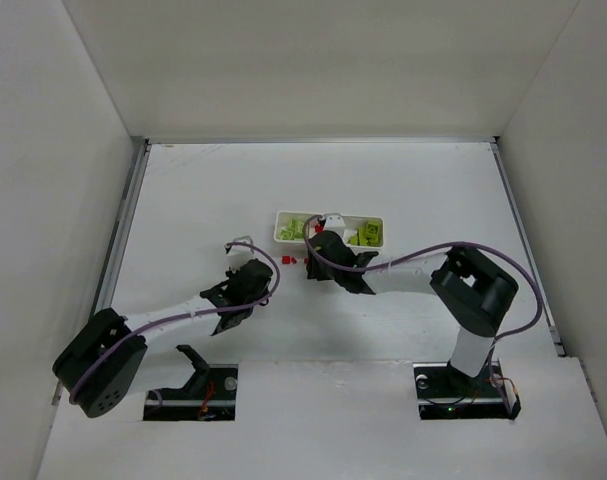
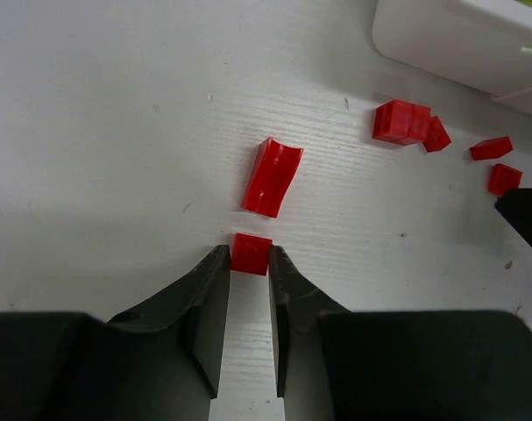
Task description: Sort the legos into containers by color
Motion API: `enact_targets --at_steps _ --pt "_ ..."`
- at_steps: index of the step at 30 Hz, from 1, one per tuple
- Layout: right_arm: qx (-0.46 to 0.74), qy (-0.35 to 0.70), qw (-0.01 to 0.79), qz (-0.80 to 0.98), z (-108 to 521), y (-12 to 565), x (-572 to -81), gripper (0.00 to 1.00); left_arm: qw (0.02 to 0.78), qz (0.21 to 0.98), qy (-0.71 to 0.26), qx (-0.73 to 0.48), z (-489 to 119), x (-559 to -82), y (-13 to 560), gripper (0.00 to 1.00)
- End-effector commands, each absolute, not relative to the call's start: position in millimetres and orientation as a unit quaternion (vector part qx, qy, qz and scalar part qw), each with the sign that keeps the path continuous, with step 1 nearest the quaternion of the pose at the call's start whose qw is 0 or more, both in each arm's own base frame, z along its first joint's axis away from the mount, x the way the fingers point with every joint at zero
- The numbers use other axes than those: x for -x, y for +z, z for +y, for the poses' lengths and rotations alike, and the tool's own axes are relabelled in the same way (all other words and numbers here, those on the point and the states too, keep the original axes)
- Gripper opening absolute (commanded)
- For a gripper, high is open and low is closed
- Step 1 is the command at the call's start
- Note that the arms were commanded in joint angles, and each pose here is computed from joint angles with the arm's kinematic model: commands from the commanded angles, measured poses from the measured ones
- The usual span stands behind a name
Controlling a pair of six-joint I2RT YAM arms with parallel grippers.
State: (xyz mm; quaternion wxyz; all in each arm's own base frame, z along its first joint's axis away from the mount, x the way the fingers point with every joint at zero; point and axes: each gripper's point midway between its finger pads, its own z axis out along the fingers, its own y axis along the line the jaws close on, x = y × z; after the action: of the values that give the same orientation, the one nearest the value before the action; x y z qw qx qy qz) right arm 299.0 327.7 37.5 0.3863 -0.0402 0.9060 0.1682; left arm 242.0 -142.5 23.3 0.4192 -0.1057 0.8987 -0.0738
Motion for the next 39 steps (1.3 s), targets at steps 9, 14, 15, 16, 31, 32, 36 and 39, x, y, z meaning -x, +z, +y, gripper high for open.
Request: enact_targets --at_steps 9,14,15,16,31,32,36,39 --pt "0.039 0.094 0.391 0.915 329.5 33.1 -307.7 0.41 0.448 0.881 -0.11 0.107 -144.0 -239.6 42.2 0.18" --pt "0.037 0.072 0.39 0.917 328.0 30.5 -309.6 0.38 0.449 0.878 -0.126 0.11 -144.9 -237.0 45.4 0.18" --pt "0.038 0.064 0.389 0.918 327.0 28.8 -309.9 0.36 0.449 0.877 -0.132 0.11 -145.8 -236.6 46.5 0.18" --pt "0.038 0.057 0.39 0.918 325.8 28.0 -310.2 0.35 0.45 0.876 -0.136 0.112 -146.0 -236.5 47.2 0.18" --pt "0.025 0.052 0.411 0.91 324.9 49.1 -292.2 0.22 0.466 0.856 -0.185 0.126 -150.9 -234.0 62.7 0.18" --pt "0.02 0.059 0.417 0.907 324.0 57.0 -290.8 0.22 0.466 0.856 -0.187 0.125 -151.9 -234.3 63.9 0.18" --pt "0.009 0.093 0.438 0.894 319.8 94.5 -287.3 0.22 0.467 0.853 -0.196 0.124 -156.3 -235.9 68.0 0.18" --pt "-0.002 0.107 0.456 0.883 310.0 121.0 -299.2 0.23 0.469 0.851 -0.204 0.122 -161.1 -238.9 74.4 0.18"
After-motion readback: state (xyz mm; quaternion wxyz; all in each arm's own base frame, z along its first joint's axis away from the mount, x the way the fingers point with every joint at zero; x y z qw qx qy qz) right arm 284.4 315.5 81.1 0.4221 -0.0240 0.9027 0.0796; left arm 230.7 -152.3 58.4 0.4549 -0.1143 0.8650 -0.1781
